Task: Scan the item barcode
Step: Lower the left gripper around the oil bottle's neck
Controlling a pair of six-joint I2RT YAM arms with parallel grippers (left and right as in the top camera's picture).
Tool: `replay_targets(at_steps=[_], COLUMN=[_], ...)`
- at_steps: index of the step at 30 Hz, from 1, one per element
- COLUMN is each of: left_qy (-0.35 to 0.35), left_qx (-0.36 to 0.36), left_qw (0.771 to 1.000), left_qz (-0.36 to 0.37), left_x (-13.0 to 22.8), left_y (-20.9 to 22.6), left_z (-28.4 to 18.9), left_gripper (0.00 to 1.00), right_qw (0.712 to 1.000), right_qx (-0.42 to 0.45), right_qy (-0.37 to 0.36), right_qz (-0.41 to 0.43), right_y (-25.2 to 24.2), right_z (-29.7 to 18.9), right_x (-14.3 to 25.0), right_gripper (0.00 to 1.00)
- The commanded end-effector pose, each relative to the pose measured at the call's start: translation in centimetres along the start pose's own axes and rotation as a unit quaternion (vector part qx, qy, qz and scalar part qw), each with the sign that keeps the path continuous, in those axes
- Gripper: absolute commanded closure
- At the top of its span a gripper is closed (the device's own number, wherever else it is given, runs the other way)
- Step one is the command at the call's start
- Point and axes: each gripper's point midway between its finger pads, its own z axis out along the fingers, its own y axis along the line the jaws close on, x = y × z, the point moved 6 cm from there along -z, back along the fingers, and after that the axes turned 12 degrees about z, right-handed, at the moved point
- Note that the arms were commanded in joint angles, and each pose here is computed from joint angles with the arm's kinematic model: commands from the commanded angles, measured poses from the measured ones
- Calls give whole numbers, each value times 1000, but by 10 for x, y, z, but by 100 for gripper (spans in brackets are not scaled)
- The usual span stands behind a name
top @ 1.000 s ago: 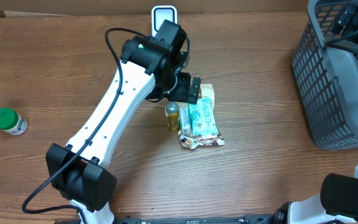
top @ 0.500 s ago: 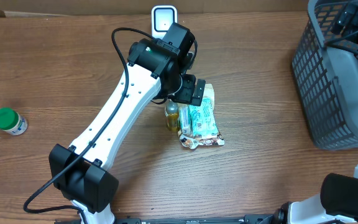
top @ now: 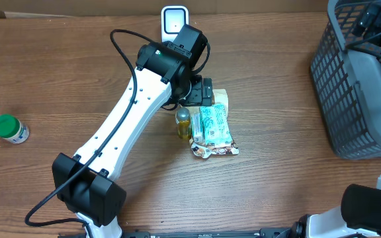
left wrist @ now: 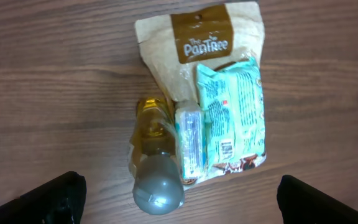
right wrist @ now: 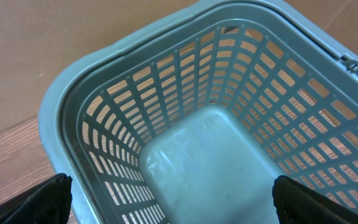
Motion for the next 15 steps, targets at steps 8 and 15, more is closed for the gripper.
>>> replay_targets(at_steps=[8, 15], left_qy=[27, 46], left_qx=[-27, -56], left_qw=[996, 993], left_qz=[-78, -88], left_x=[16, 28], left_y=[-4, 3], left_z=[17, 41], left_gripper=[0, 3], right_qw=[1000, 1000], right_qx=[-1, -1], right_qy=[-16, -16], right_qz=[5, 5], right_y=[0, 0], right_z=[-9, -9], right_x=[-7, -7], right_gripper=[0, 0])
